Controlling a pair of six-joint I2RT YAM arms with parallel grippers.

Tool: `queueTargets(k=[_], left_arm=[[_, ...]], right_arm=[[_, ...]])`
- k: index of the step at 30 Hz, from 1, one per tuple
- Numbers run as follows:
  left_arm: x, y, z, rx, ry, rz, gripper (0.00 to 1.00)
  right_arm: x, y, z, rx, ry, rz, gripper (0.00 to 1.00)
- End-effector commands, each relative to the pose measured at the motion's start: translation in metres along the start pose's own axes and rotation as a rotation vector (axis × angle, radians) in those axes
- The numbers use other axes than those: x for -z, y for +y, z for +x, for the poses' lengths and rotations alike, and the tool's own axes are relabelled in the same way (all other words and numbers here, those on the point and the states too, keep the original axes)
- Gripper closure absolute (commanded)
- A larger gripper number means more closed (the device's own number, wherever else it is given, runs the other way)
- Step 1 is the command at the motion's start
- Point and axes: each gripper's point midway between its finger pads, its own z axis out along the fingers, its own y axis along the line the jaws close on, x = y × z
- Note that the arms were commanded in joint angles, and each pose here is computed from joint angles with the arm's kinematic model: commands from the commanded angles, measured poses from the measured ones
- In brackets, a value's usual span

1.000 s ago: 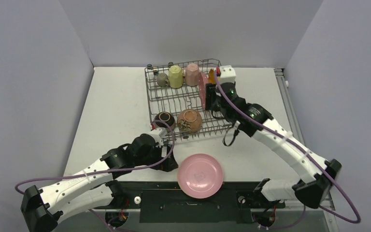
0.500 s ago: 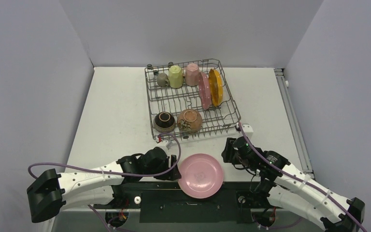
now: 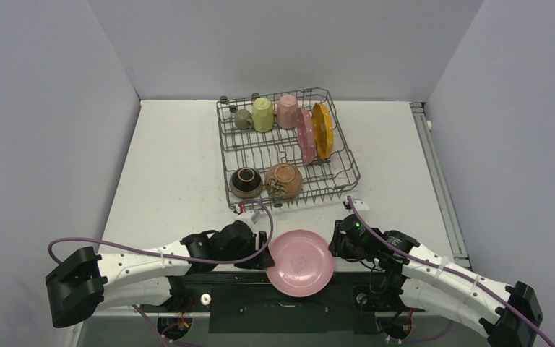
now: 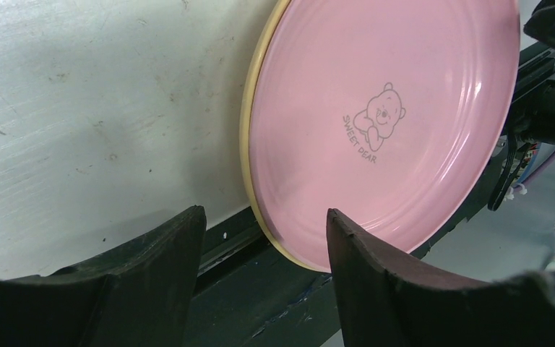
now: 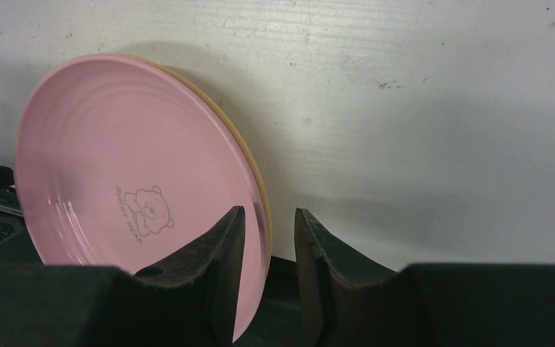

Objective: Load the mixed dishes into the dish rack
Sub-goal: Pick up the plate at the center of the board.

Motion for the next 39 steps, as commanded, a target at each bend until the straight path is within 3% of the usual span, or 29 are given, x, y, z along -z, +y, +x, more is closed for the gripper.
queueTargets(k=[1,9,15,26,31,39], left_arm=[[-0.003,-0.006,-0.006,0.002,-0.036,0.032,0.42],[-0.003,0.000,-0.002,0.006,-0.033,0.026,0.42],[-0.003,0.001,-0.002,0.007,-0.037,0.027,0.42],[0.016,0.001,-0.017,-0.017,-0.075,-0.012,0.36],[0.032,-0.015,-0.028,-0.028,-0.095,0.025,0.30],[0.046,-0.042,-0.040,-0.025,-0.103,0.121,0.28]], right_arm=[[-0.005,0.013,0.001,-0.016,-0.007,-0.043,0.72],[-0.011,0.015,0.009,0.014,0.020,-0.024,0.81],[-0.011,0.014,0.011,0.042,0.027,0.009,1.00],[0.025,0.021,-0.027,0.127,-0.088,0.091,1.00],[0.043,0.038,-0.040,0.159,-0.121,0.064,1.00],[0.065,0.063,-0.052,0.157,-0.143,-0.029,1.00]])
